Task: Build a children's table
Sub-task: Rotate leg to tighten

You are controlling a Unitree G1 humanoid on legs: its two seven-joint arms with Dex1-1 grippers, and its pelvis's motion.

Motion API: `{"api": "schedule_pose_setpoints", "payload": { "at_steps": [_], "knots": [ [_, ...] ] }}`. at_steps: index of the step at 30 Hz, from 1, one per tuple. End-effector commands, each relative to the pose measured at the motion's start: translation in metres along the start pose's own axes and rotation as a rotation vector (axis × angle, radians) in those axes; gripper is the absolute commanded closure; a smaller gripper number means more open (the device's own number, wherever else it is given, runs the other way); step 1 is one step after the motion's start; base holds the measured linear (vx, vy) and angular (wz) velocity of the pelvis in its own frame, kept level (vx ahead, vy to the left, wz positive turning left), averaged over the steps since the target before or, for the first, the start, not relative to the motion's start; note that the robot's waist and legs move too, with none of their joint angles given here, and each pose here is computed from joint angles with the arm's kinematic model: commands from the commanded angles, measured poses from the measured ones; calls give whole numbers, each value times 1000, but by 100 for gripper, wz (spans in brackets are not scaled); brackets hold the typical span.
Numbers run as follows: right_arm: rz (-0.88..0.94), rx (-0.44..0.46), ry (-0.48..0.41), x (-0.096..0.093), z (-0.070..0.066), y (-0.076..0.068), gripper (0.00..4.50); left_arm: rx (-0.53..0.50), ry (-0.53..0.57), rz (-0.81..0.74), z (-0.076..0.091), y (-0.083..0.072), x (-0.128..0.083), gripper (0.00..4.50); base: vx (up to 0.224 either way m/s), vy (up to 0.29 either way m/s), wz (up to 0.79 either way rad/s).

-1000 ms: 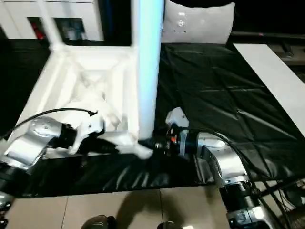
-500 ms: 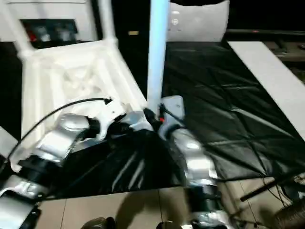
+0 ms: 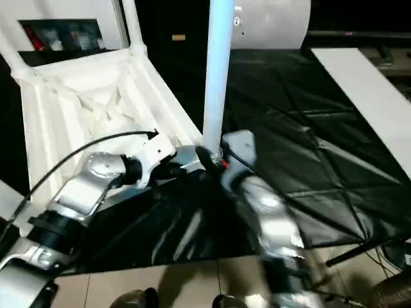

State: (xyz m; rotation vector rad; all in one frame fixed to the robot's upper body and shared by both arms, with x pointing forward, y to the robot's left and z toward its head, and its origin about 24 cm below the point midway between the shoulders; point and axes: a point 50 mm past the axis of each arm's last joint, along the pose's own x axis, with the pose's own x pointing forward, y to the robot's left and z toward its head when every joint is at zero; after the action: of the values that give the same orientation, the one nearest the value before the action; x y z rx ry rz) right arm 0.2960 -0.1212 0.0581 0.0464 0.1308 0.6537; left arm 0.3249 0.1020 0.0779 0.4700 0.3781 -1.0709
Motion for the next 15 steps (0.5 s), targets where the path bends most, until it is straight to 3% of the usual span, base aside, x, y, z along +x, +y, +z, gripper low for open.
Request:
{"api": "schedule_pose_setpoints", "payload": {
  "at_steps": [1,4,7,14,15],
  "knots": [
    [191,-23,10,-9,1,3,89,18,43,-120,-17,-13,4,450,0,0,0],
    [293,-97,23,-27,9,-16,73,109,37,-253,-24,-15,-9,450,0,0,0],
    [386,-147,49,-34,13,-22,41,99,19,-334,-26,-18,-16,450,0,0,0],
    [675,-177,133,-45,19,-21,34,161,97,-499,-37,-19,-31,450,0,0,0],
    [710,-176,144,-46,19,-21,60,175,102,-519,-38,-19,-32,450,0,0,0]
  ]
}}
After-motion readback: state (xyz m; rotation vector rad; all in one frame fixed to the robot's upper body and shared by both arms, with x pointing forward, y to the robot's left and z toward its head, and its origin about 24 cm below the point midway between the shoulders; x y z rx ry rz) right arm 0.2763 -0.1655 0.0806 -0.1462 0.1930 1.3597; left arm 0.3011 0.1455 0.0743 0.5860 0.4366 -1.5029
